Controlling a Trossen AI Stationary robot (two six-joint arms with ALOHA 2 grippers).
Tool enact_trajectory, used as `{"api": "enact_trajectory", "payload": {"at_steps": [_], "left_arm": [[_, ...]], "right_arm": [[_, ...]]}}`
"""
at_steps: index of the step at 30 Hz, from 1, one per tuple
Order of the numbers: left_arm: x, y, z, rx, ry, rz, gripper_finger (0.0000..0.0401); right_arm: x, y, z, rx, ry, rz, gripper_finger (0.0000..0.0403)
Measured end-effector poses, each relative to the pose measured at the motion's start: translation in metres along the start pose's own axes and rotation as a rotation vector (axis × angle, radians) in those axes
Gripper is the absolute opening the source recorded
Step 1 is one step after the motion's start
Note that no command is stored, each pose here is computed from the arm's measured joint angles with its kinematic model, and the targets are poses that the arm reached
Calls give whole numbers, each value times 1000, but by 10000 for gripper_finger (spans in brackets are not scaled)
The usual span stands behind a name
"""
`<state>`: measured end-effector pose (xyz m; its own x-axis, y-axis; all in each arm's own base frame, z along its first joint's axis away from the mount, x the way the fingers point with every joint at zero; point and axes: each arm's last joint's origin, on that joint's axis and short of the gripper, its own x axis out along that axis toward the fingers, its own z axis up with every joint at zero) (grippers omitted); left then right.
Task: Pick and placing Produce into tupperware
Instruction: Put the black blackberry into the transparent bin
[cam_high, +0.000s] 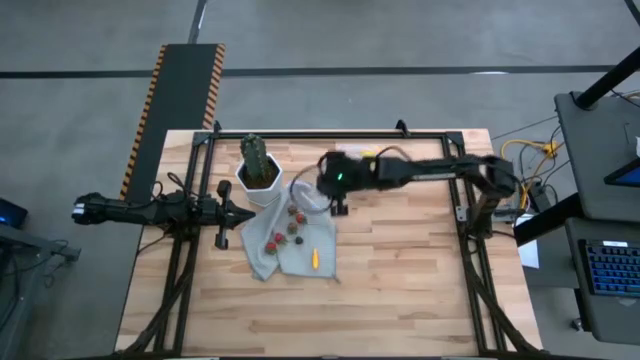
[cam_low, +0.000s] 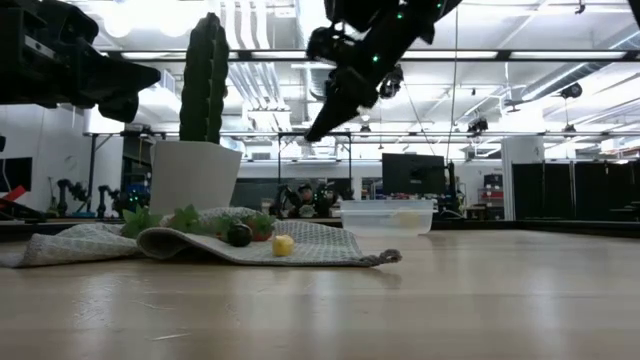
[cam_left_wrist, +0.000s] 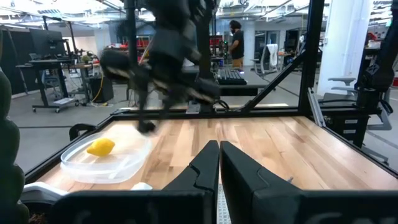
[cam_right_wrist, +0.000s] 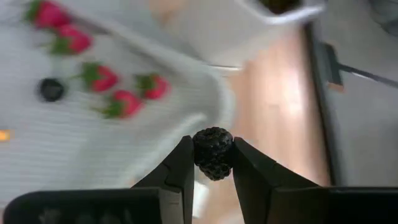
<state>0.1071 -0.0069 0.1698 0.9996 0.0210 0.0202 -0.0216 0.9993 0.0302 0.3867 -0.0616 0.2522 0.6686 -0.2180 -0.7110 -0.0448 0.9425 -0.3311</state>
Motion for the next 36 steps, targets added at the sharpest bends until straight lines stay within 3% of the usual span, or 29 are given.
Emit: {"api": "enact_trajectory", "payload": {"at_steps": [4, 9, 16, 27, 36], "left_arm": [[0, 0, 0, 0, 1, 0, 0], [0, 0, 0, 0, 0, 0, 0], [0, 0, 0, 0, 0, 0, 0], [0, 0, 0, 0, 1, 0, 0], [0, 0, 0, 0, 3, 0, 0]], "right_arm": [[-29, -36, -8, 67, -9, -59, 75], [-54, -77, -28, 193, -19, -55, 75], [-61, -114, -59, 339, 19, -26, 75], [-17, -118, -103, 395, 234, 35, 75], [-6, -106, -131, 421, 334, 66, 75]]}}
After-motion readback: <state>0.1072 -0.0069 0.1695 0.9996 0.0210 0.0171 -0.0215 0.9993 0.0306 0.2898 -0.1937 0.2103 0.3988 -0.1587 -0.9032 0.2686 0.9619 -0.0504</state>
